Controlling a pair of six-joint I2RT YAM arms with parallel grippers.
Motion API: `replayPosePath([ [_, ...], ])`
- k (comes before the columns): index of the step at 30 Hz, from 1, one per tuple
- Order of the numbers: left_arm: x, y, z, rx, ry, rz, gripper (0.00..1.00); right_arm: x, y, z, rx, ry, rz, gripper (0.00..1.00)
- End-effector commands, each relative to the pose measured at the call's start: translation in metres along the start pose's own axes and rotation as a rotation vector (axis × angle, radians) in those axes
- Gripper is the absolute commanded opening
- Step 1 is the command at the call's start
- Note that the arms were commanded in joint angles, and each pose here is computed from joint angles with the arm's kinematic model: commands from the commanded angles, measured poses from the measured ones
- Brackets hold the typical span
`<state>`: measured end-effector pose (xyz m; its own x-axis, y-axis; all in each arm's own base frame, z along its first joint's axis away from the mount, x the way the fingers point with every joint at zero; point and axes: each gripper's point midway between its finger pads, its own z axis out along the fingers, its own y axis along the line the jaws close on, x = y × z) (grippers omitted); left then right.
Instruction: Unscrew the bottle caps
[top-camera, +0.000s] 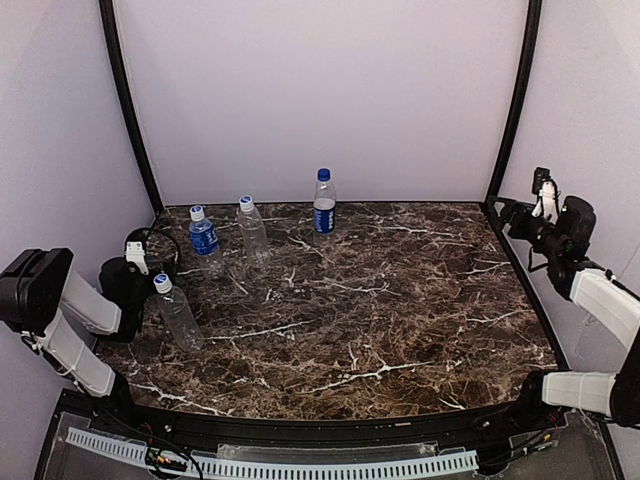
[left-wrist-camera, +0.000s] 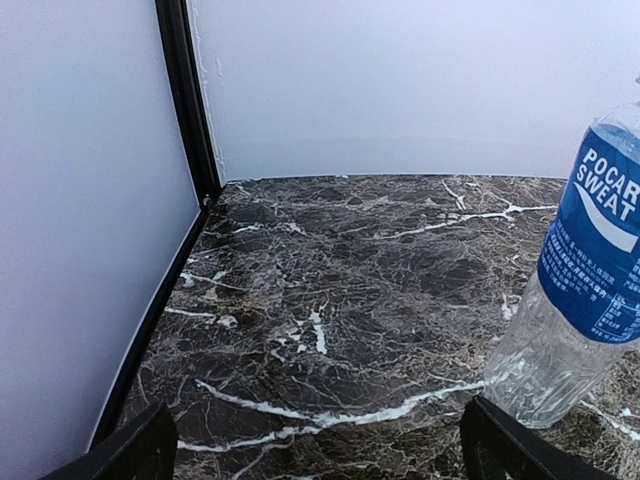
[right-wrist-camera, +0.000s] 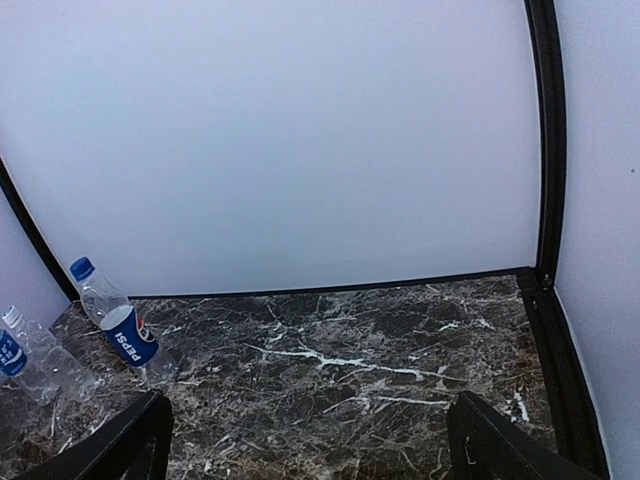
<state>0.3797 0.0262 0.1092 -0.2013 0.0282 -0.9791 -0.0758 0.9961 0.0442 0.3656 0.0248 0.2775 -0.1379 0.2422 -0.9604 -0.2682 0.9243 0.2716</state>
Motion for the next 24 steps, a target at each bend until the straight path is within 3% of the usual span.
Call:
replayPosePath([
  [1,-0.003,0.007,-0.006,-0.035,-0.007,-0.016,1.0,-0.006,0.018,-0.001,-0.058,0.052,0.052,0.94],
  [7,-0.005,0.009,-0.004,-0.05,0.01,-0.016,1.0,-0.01,0.032,0.0,-0.11,0.08,0.054,0.95],
  [8,-0.019,0.012,-0.005,-0.062,-0.004,-0.028,1.0,-0.01,0.034,0.001,-0.116,0.081,0.053,0.95],
  [9,-0.018,0.02,0.003,-0.1,0.075,-0.027,1.0,-0.011,0.036,0.0,-0.12,0.08,0.054,0.95],
  [14,-0.074,0.045,0.005,-0.204,0.0,0.085,0.99,-0.013,0.04,0.002,-0.128,0.073,0.054,0.95],
  [19,-0.083,0.068,-0.003,-0.205,0.149,0.065,0.99,-0.013,0.047,0.001,-0.162,0.09,0.069,0.98],
  [20,-0.111,0.072,-0.006,-0.199,0.116,0.057,1.0,-0.015,0.05,0.0,-0.173,0.091,0.067,0.99],
  [21,-0.104,0.08,-0.015,-0.21,0.193,0.048,1.0,-0.018,0.054,-0.001,-0.184,0.092,0.064,0.99],
  [22,-0.133,0.081,-0.016,-0.184,0.17,0.049,1.0,-0.022,0.058,-0.002,-0.199,0.089,0.059,0.99],
  [24,-0.132,0.077,-0.036,-0.099,0.322,0.063,1.0,-0.027,0.068,-0.004,-0.237,0.092,0.051,0.99],
])
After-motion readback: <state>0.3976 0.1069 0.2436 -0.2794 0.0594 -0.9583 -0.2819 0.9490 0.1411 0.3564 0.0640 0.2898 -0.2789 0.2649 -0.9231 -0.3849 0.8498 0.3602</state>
